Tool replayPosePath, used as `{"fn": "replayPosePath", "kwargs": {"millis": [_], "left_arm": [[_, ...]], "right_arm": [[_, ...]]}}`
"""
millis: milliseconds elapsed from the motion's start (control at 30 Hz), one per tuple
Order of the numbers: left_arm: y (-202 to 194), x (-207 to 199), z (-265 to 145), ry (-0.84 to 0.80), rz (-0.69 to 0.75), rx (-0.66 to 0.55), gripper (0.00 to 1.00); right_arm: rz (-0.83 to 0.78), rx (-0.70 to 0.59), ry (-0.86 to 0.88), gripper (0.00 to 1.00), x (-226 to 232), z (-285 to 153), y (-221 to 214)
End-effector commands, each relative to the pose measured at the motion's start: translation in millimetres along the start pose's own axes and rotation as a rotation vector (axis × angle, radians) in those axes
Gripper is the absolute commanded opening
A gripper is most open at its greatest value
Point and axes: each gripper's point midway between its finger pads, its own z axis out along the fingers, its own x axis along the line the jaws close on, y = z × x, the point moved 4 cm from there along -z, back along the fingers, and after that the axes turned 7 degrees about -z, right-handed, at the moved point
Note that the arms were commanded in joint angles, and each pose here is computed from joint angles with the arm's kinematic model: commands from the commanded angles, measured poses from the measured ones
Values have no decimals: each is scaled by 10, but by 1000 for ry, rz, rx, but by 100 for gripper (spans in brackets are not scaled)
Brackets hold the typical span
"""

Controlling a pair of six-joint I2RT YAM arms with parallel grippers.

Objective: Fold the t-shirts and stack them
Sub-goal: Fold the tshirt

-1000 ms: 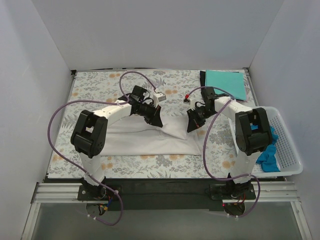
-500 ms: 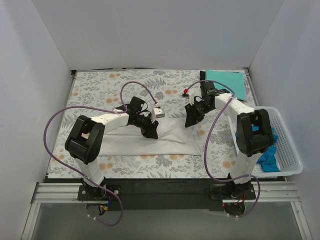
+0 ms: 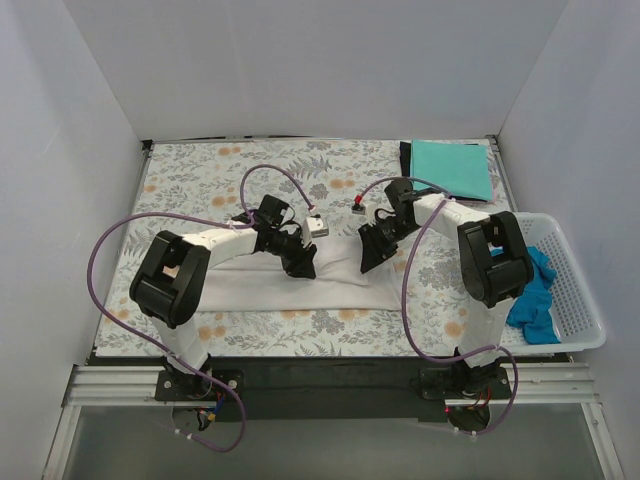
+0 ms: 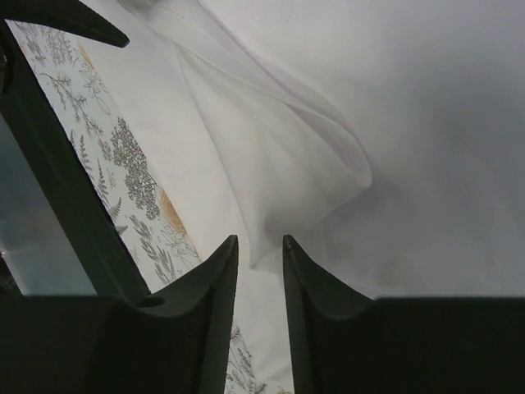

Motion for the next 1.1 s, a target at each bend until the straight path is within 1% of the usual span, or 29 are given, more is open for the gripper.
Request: {"fn": "replayPosePath", "kwargs": {"millis": [0, 33, 67, 167, 500, 533, 567, 600, 633, 667, 700, 767, 933, 1067], "left_arm": [[123, -69, -62, -5, 64, -47, 34], [120, -72, -74, -3, 70, -48, 35], [106, -81, -85, 0, 82, -47, 35], [109, -93, -98, 2, 102, -49, 36], [122, -172, -170, -5, 155, -69, 36], [103, -172, -169, -7, 181, -67, 36], [92, -179, -165, -11, 188, -63, 36], [78, -177, -167, -10, 193, -62, 36], [76, -175, -167, -11, 200, -61, 36], [67, -168, -162, -9, 197, -58, 35], [66, -161, -158, -8, 198, -56, 35], [48, -157, -144, -14, 196, -51, 34], [45, -143, -131, -16, 196, -48, 34], [40, -139, -123, -18, 194, -47, 34]], "right_arm": [[-15, -6, 33, 32, 58, 55, 14], [-23, -8, 29, 27, 73, 38, 26], [-30, -9, 23, 16, 73, 28, 31], [-48, -11, 2, 1, 76, -10, 41], [-127, -20, -19, 1, 172, -96, 37], [-136, -21, -25, 1, 173, -104, 43], [-139, -19, -31, 3, 168, -103, 48], [-132, -18, -43, 10, 150, -111, 57], [-131, -25, -49, 19, 135, -108, 98], [-124, -32, -60, 36, 115, -114, 130], [-98, -28, -74, 42, 82, -91, 137], [-93, -40, -94, 45, 29, -83, 201], [-64, -7, -138, 45, -72, 26, 196], [-72, 4, -115, 45, -43, 135, 196]]}}
